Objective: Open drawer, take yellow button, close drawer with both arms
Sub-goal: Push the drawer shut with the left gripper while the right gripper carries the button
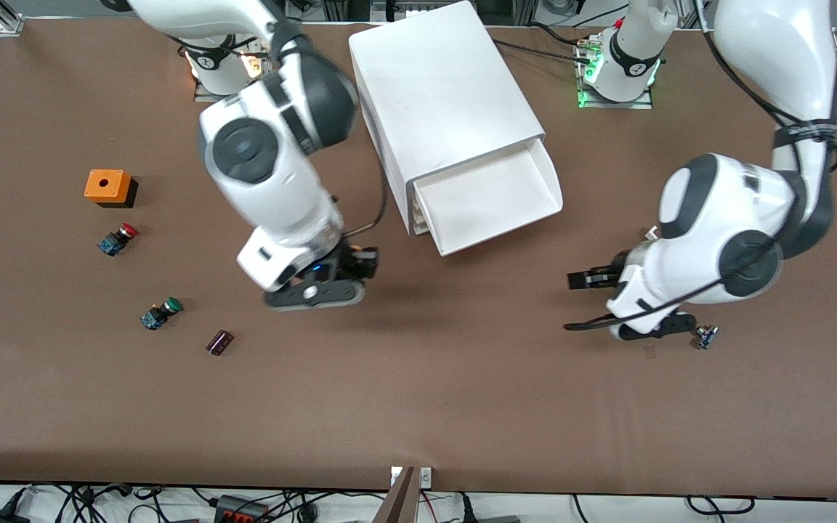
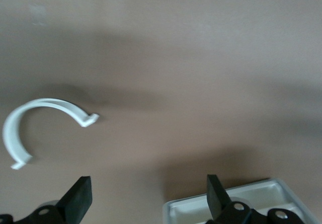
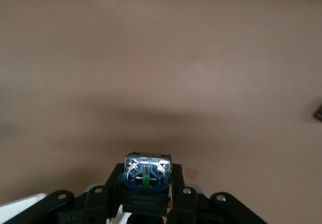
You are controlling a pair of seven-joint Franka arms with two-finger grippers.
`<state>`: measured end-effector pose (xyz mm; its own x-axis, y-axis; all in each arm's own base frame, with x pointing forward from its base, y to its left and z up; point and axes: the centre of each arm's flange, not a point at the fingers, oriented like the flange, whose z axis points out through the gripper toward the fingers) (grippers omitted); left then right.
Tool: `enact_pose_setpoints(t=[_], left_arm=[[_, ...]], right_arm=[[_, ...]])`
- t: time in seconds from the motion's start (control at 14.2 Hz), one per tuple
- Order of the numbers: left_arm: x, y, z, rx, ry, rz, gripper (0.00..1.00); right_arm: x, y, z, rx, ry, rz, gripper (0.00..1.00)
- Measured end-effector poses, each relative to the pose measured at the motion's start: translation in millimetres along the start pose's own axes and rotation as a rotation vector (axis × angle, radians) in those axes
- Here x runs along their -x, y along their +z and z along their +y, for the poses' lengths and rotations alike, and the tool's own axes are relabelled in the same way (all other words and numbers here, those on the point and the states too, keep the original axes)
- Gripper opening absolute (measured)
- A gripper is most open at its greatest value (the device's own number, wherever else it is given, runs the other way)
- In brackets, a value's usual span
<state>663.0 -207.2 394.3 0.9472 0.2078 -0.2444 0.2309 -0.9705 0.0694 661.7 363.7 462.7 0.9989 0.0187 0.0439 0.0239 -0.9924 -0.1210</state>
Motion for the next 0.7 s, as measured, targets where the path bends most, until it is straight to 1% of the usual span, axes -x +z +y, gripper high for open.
enact_pose_setpoints(t=[0.14, 0.35, 0.49, 0.7], left_arm=[[16.6, 20.1, 34.5, 0.007, -0.038, 0.024, 1.00], [46.3, 53.0, 69.2, 0.046, -0.060, 0.051, 1.00], [67.0, 62.6, 82.8, 0.054, -0.094, 0.045, 1.00], [93.7, 70.0, 94.6, 0.047, -0.094, 0.026, 1.00]], right_arm=[[-8.9, 23.3, 36.4, 0.016, 0.012, -0.073, 0.41], [-16.7, 60.1, 83.6, 0.036, -0.034, -0.149, 0.41], [-17.6, 82.3, 115.0, 0.044, -0.069, -0.202, 0.41], [-9.6, 112.7, 152.9, 0.051, -0.096, -0.281, 0.41]])
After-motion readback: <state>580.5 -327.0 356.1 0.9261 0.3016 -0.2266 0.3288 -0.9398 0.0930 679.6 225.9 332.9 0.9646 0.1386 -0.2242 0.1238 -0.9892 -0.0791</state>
